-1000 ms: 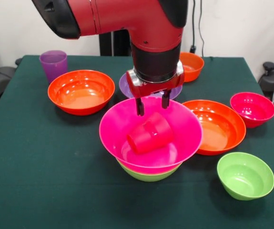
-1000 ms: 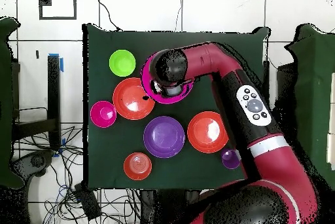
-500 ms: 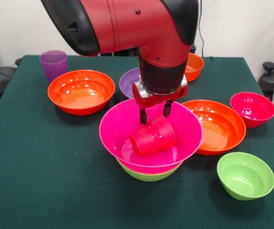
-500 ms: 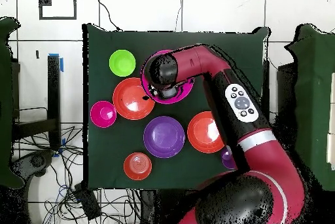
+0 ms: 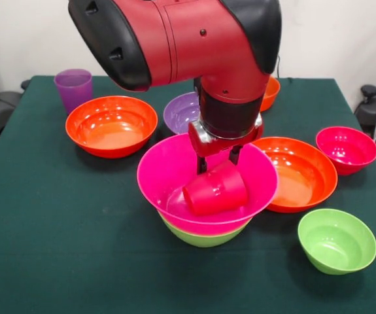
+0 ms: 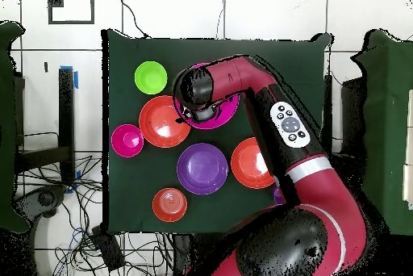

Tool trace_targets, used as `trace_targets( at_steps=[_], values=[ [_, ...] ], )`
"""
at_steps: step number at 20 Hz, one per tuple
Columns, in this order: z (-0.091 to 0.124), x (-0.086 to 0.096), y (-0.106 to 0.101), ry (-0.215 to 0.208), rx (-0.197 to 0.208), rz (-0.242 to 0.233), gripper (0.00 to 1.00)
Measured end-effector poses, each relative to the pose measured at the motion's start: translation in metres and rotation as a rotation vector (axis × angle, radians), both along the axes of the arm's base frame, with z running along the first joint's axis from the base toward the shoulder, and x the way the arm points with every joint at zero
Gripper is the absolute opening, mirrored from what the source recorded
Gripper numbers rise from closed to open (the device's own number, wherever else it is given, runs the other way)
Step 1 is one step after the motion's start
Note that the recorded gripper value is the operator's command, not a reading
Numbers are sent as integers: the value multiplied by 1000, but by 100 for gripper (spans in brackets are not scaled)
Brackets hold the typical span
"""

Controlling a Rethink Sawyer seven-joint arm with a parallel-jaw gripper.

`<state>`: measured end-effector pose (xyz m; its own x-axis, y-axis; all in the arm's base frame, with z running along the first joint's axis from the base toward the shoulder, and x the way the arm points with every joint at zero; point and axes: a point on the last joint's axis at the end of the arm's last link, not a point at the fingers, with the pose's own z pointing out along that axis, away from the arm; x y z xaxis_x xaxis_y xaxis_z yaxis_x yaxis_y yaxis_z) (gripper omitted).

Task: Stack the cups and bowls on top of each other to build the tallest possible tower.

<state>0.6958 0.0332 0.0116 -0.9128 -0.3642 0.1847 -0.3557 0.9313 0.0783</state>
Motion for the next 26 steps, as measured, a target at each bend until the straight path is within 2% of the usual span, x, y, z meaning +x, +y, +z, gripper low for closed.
trace_targets(
  at_steps=[14, 22, 26],
  values=[
    [0, 3, -1, -8, -7, 1, 100],
    [5, 9, 9, -18, -4, 5, 100],
    [13, 19, 18, -30, 11, -8, 100]
  ],
)
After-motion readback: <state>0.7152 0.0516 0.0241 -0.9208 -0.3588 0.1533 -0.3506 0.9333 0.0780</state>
